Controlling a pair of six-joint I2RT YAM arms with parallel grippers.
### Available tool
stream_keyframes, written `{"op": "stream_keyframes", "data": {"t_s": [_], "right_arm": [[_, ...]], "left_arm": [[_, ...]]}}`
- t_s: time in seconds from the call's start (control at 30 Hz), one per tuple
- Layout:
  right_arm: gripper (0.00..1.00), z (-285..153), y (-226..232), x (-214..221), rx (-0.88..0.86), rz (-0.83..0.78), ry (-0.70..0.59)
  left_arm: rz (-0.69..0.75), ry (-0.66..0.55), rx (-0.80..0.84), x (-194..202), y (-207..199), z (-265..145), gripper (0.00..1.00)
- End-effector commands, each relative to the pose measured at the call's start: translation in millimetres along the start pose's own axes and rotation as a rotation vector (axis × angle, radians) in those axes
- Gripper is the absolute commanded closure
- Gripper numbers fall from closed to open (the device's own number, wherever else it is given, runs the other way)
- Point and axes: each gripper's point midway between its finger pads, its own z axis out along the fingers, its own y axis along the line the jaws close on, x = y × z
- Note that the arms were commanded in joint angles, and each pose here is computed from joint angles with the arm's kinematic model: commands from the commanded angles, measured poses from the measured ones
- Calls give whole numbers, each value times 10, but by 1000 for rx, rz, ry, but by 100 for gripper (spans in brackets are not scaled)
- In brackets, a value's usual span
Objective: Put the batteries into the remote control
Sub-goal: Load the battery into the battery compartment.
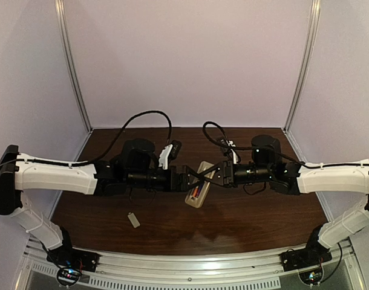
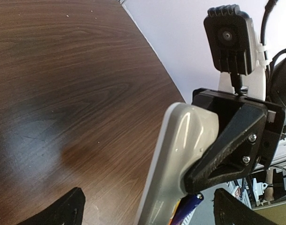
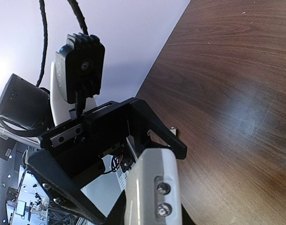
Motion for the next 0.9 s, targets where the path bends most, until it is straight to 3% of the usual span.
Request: {"op": "stream_keyframes", "data": {"t_s": [0.0,0.87], "right_arm": [[100,-1,155,-122,-23,-44,-35],[100,-97,413,-258,-82,-86,-79]], "left_arm": [[-7,-28,43,-119,-101,26,3],[-86,33,-2,140,177,92,20]]}}
